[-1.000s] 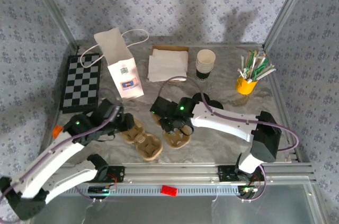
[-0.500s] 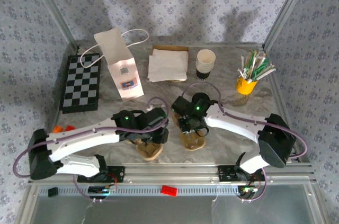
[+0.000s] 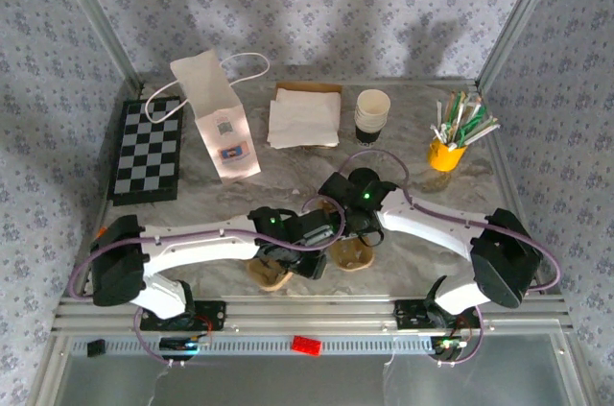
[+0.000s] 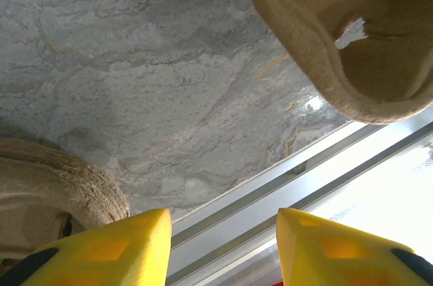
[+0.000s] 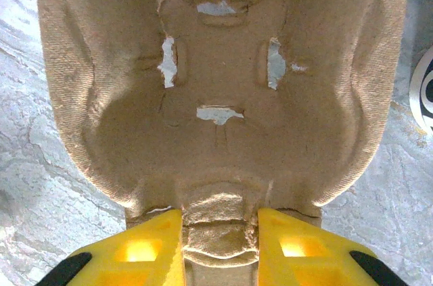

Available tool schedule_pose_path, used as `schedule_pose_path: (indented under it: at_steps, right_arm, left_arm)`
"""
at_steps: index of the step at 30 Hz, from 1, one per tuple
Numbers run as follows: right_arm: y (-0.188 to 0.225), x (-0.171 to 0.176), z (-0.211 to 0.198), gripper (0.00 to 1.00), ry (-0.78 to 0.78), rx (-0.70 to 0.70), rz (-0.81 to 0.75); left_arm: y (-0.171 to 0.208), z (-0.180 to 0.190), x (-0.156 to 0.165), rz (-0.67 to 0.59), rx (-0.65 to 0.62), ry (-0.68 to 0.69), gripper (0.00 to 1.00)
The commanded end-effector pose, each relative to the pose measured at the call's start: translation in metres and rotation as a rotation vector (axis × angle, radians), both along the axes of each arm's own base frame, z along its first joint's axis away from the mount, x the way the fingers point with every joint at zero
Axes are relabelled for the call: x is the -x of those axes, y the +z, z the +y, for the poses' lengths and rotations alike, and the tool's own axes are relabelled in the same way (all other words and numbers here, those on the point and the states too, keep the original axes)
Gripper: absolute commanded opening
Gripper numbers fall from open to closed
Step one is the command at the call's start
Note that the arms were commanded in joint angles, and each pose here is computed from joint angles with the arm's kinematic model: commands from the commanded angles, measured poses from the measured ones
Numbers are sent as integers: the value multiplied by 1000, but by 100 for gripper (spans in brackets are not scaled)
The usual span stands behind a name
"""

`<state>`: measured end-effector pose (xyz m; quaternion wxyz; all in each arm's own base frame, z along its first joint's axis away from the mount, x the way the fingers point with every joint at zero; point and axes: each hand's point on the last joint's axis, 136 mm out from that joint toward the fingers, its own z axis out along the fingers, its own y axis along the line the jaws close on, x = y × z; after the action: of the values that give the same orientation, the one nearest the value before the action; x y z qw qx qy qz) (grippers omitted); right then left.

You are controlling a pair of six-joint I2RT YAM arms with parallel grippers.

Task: Pack the takeout coffee

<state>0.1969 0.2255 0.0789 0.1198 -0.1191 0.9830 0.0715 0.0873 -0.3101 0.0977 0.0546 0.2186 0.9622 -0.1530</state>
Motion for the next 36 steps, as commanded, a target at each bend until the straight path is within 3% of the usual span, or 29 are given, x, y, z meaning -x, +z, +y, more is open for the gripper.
schedule_pose_path:
  at_steps: [1, 16, 22, 27, 36]
  right_arm:
    - [3, -3, -2, 28, -7, -1, -17]
    - [-1, -17, 13, 28, 32, 31, -27]
    - [-7, -20, 21, 28, 47, 58, -21]
    - [-13, -21, 24, 29, 58, 81, -15]
    - [-22, -16, 26, 37, 73, 113, -6]
  left_arm:
    - [-9, 10, 1, -5, -43, -12, 45]
    - [-28, 137, -38, -54, -342, 354, 44]
    - [-16, 172, -52, -70, -268, 506, 44]
    - [13, 161, -65, -102, -146, 500, 44]
    - [54, 168, -80, -167, -51, 538, 45]
